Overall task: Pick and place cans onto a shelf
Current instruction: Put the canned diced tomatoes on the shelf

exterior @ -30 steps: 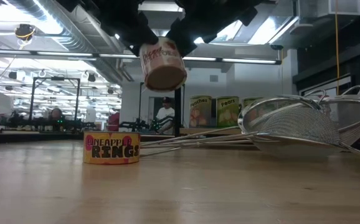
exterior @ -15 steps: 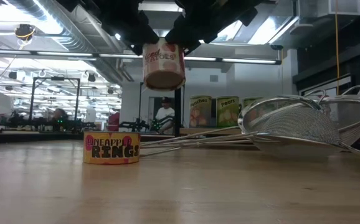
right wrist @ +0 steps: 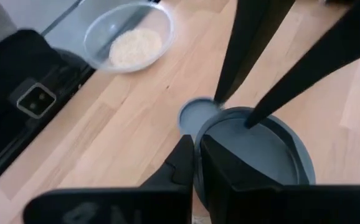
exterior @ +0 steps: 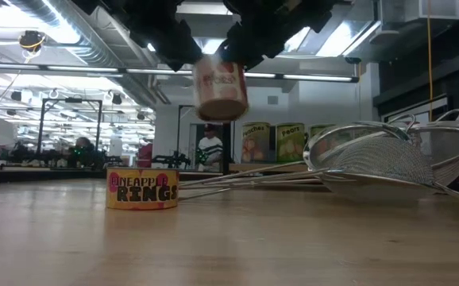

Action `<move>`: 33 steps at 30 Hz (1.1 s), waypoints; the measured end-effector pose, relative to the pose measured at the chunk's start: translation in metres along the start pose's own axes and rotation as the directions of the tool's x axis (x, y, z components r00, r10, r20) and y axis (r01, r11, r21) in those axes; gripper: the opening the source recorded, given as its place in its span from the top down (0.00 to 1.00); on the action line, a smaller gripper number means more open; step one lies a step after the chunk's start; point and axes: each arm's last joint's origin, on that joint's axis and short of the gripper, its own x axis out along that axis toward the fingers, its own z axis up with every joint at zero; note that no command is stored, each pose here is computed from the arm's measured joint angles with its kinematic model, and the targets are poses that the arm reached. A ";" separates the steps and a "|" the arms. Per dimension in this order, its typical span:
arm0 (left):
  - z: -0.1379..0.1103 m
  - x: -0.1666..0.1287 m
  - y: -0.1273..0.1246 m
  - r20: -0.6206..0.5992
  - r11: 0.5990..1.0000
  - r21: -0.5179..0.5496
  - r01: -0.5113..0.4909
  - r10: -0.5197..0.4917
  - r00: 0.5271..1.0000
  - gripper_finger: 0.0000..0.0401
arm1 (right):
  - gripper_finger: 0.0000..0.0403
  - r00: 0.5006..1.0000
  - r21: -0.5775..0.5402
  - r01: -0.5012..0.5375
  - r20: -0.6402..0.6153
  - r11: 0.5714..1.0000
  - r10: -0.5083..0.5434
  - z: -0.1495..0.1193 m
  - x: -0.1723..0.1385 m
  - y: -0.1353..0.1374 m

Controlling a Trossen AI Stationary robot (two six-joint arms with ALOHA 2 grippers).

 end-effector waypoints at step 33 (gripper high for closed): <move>0.000 0.000 0.000 -0.004 1.000 0.001 0.005 -0.005 1.000 0.78 | 0.96 0.943 -0.149 0.161 -0.269 0.976 -0.197 0.015 -0.157 0.078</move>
